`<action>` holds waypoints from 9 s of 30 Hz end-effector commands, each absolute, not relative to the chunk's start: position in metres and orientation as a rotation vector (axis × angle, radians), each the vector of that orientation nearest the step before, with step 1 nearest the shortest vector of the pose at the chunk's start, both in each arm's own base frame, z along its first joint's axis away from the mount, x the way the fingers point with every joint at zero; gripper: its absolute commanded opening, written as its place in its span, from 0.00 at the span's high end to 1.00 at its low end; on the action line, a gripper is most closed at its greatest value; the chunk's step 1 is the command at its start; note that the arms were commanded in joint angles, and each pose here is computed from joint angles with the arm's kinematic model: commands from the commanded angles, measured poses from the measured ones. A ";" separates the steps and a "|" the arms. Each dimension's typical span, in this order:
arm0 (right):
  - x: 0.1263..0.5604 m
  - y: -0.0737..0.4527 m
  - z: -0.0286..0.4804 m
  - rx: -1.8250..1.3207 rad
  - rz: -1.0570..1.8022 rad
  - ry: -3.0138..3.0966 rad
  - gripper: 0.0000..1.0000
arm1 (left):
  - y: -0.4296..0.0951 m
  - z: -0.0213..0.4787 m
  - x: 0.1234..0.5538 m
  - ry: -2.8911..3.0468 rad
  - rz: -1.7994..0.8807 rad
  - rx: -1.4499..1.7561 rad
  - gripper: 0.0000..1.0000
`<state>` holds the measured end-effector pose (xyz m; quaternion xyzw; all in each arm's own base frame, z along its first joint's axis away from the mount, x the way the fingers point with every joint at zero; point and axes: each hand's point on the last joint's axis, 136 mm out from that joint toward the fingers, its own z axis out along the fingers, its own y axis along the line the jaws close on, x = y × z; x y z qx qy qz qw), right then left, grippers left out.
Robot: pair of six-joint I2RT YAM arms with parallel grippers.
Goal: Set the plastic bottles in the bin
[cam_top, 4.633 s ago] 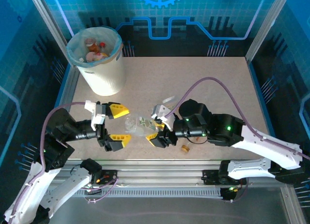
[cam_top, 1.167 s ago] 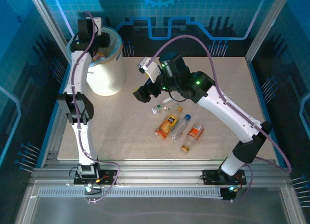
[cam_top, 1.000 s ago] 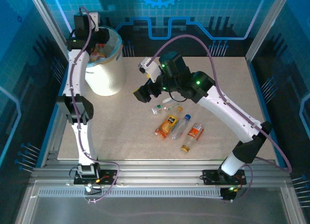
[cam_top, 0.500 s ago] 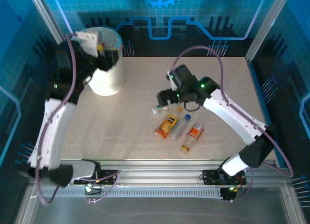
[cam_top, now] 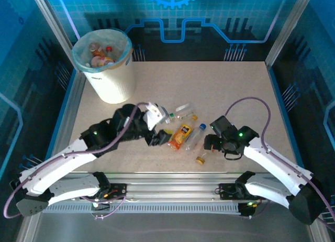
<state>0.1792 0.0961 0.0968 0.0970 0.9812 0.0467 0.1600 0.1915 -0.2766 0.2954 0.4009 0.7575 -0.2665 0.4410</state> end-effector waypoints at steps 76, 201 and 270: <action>0.122 0.268 0.357 -0.775 1.076 1.787 0.45 | -0.312 0.405 0.190 1.862 -1.235 0.465 0.45; 0.230 0.189 0.044 0.172 0.161 2.826 0.15 | -0.282 0.208 0.175 2.045 -0.502 0.937 0.22; 0.155 0.244 0.393 -0.635 1.003 1.712 0.01 | -0.254 0.425 0.243 1.716 -0.939 0.103 0.84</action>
